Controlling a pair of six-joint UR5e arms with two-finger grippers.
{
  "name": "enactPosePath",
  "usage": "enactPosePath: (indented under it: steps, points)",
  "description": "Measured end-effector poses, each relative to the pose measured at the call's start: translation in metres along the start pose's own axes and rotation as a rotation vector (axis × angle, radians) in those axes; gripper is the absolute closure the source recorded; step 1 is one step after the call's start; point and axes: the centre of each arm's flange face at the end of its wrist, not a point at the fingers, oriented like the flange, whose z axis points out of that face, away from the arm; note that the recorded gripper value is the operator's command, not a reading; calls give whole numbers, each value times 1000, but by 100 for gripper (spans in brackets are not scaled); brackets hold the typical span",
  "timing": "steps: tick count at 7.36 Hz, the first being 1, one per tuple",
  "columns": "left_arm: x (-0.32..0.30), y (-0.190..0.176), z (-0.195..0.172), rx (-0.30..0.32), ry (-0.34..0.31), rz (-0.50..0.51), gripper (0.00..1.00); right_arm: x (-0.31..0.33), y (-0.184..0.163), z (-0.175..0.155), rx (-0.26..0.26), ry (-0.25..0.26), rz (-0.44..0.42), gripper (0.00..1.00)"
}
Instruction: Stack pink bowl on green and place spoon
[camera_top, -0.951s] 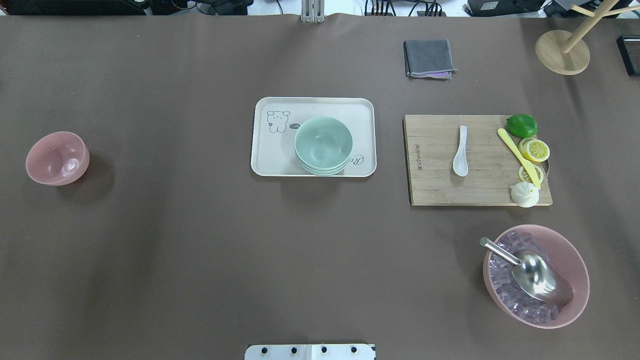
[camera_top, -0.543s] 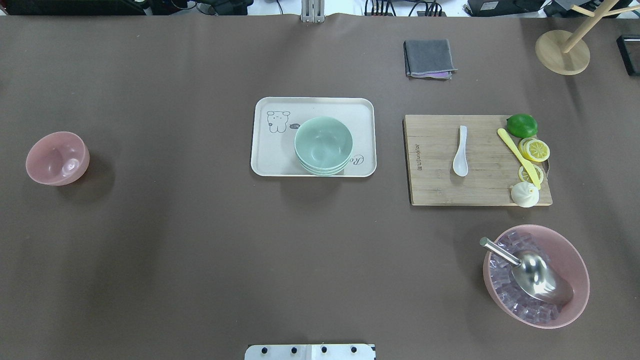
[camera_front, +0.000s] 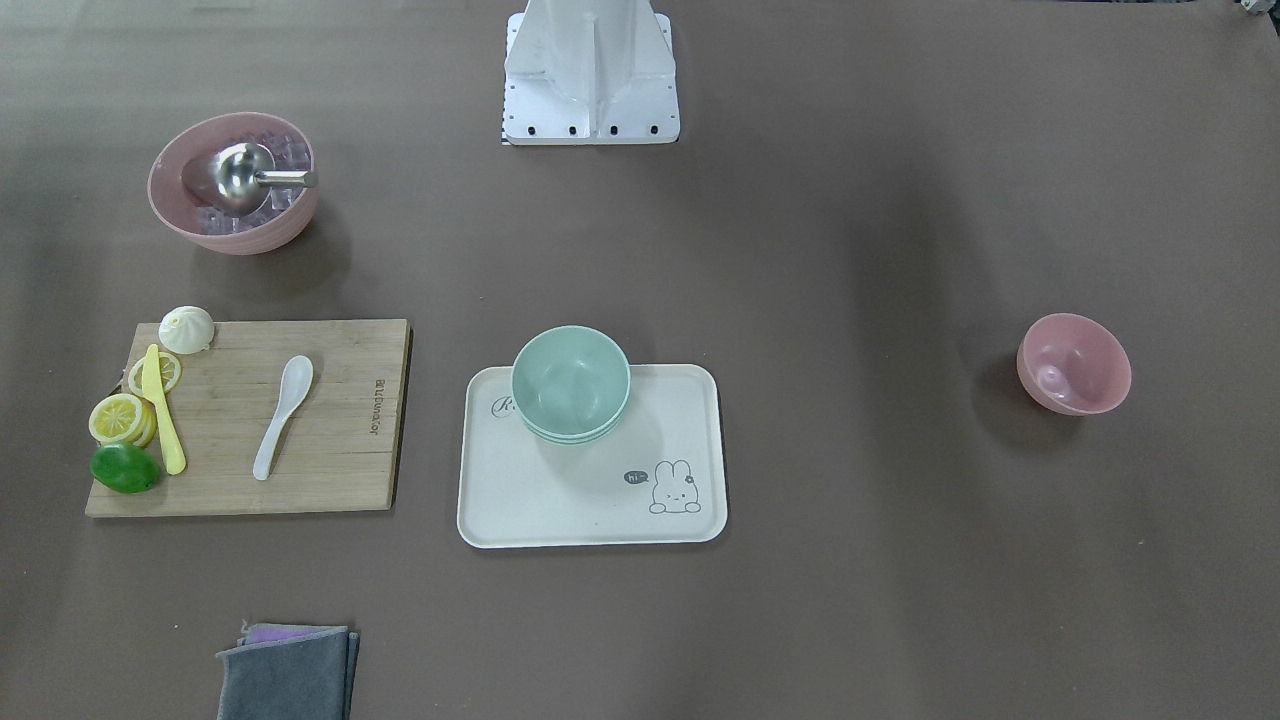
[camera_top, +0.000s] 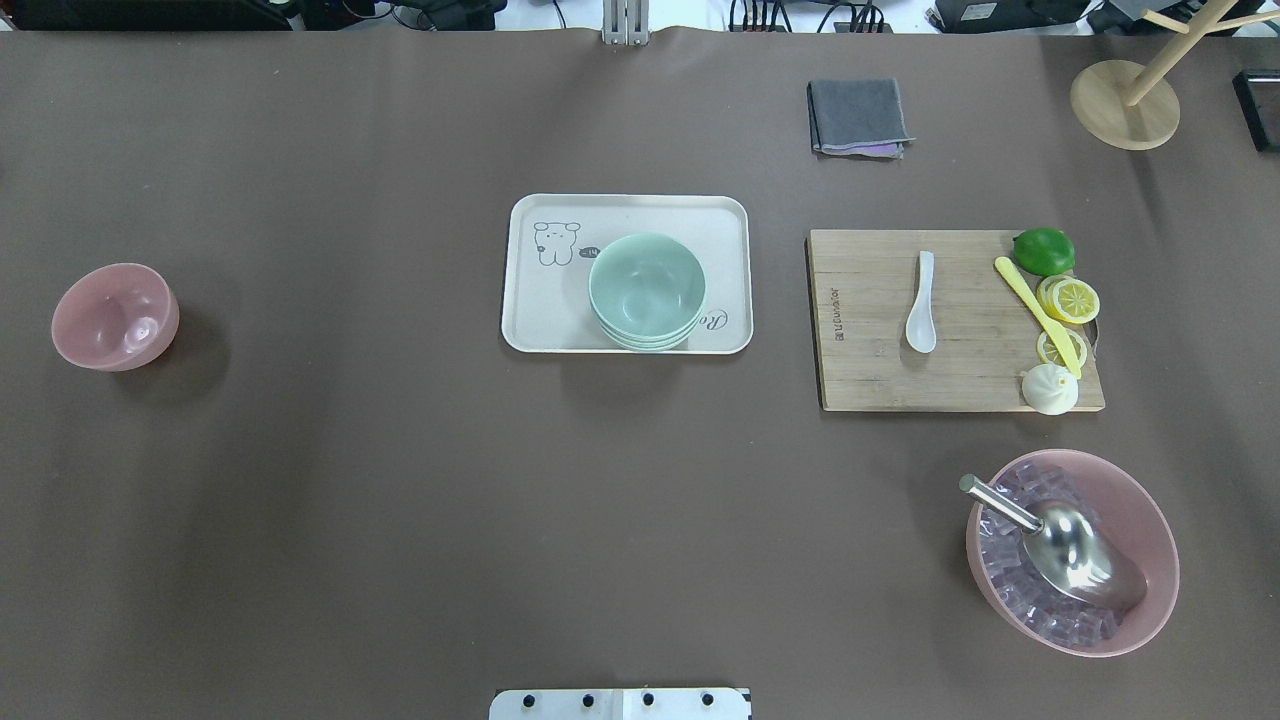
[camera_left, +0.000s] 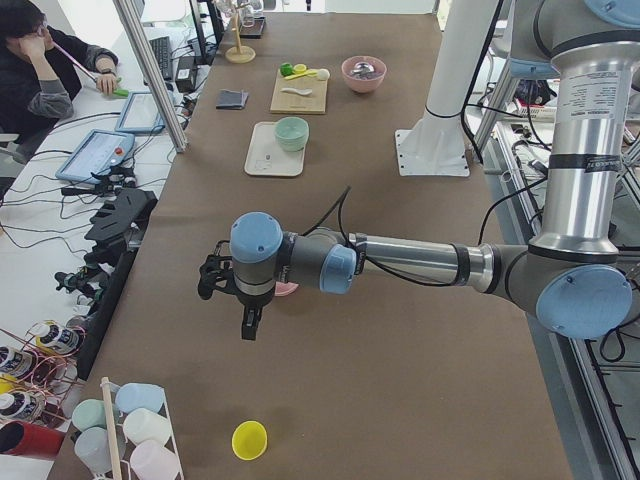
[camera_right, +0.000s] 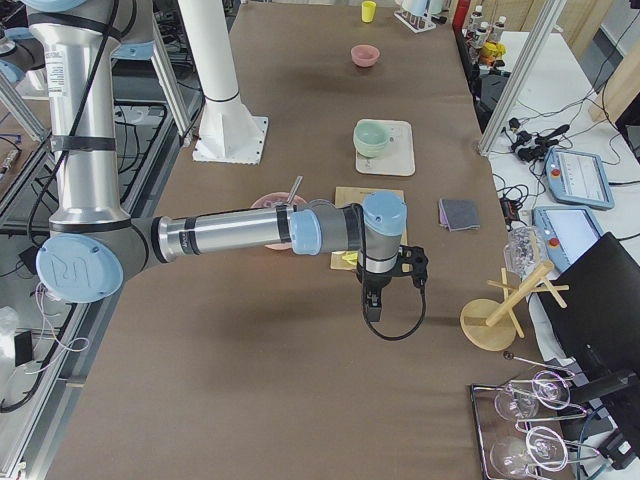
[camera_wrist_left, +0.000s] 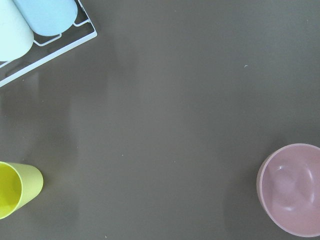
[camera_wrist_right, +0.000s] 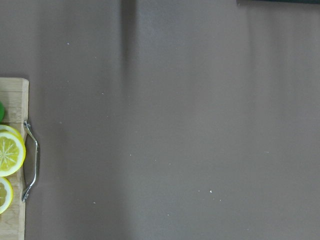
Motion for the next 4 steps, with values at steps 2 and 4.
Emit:
enactPosePath:
  steps: [2,4]
  points:
    - [-1,-5,4,16,5,16,2,-6,-3,2,31,-16,-39,0]
    - [15,-20,10,29,16,64,2,-30,-7,12,43,-52,-107,0]
